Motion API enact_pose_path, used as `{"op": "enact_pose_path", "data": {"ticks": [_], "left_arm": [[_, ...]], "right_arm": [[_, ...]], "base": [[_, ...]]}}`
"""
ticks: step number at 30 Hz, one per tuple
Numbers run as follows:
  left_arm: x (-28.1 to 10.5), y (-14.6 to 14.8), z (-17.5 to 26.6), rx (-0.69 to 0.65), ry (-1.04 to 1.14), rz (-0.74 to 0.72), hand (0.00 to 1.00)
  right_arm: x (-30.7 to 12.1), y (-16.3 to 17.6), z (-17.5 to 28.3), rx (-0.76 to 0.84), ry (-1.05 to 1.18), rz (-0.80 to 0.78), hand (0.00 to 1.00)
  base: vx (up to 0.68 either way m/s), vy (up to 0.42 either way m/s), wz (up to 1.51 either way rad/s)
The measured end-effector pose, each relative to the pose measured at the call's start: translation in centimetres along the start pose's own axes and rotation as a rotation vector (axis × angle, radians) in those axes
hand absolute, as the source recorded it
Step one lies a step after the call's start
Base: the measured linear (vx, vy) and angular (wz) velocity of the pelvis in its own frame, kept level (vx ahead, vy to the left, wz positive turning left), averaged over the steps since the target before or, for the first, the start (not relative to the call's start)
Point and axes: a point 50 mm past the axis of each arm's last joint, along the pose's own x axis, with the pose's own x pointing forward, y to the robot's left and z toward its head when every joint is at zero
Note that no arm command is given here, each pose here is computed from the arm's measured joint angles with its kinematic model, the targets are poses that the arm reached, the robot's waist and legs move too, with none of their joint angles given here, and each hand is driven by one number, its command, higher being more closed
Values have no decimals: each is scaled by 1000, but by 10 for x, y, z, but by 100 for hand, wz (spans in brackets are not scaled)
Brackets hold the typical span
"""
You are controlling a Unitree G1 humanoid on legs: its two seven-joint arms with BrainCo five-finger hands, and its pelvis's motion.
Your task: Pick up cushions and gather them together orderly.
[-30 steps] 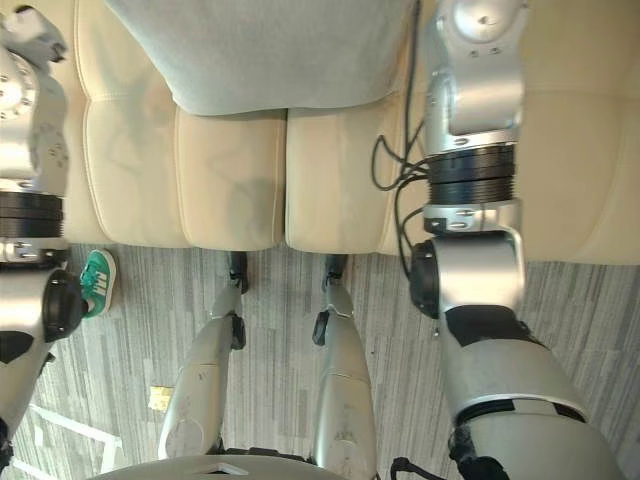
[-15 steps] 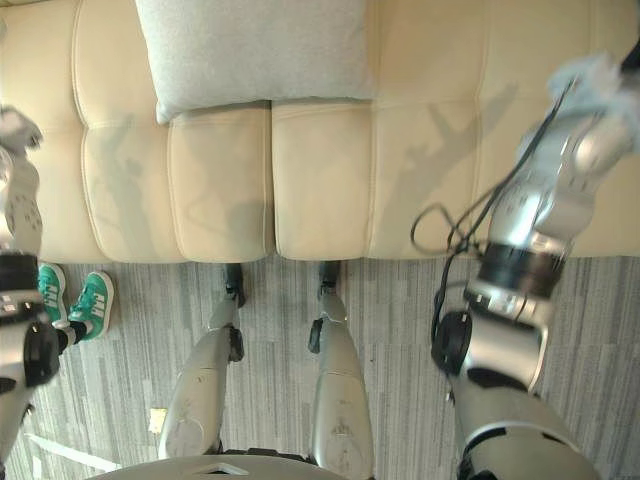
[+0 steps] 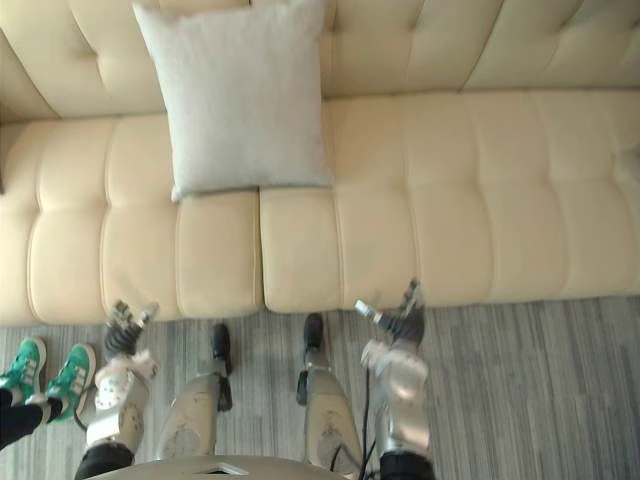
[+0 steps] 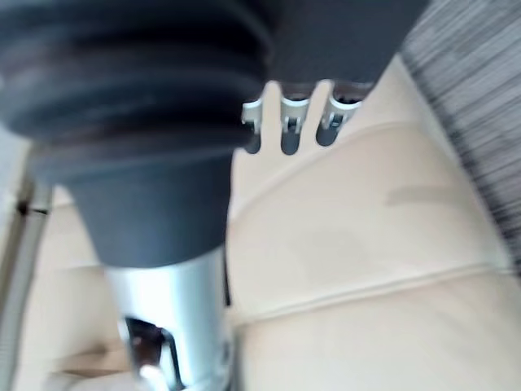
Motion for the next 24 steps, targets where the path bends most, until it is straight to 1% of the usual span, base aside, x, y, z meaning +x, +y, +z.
{"op": "enact_pose_path", "data": {"ticks": [3, 5, 7, 10, 17, 20, 23, 24], "left_arm": [[-7, 6, -35, 71, 148, -3, 0], [-14, 11, -56, 161, 239, -9, 0], [-20, 15, -70, 216, 300, -9, 0], [-23, 21, -79, 236, 345, 10, 0], [-27, 39, -87, 215, 402, 82, 0], [-25, 48, -85, 215, 404, 124, 0], [-24, 50, -82, 185, 393, 155, 0], [-23, 54, -80, 191, 388, 166, 0]], "right_arm": [[-13, -1, -44, -95, 186, 35, 0], [-28, -2, -73, -138, 317, 58, 0], [-36, -3, -90, -146, 400, 60, 0], [-45, -7, -105, -185, 477, 63, 0], [-46, -11, -114, -199, 535, 50, 0], [-41, 0, -110, -243, 507, 101, 0], [-34, 14, -104, -243, 487, 138, 0], [-38, 17, -108, -250, 503, 156, 0]], "base": [[21, 5, -1], [35, 20, -4], [34, 34, -7], [34, 33, -10], [25, 29, -33], [-12, 6, -27], [-42, -51, -11], [-10, -108, 11]]}}
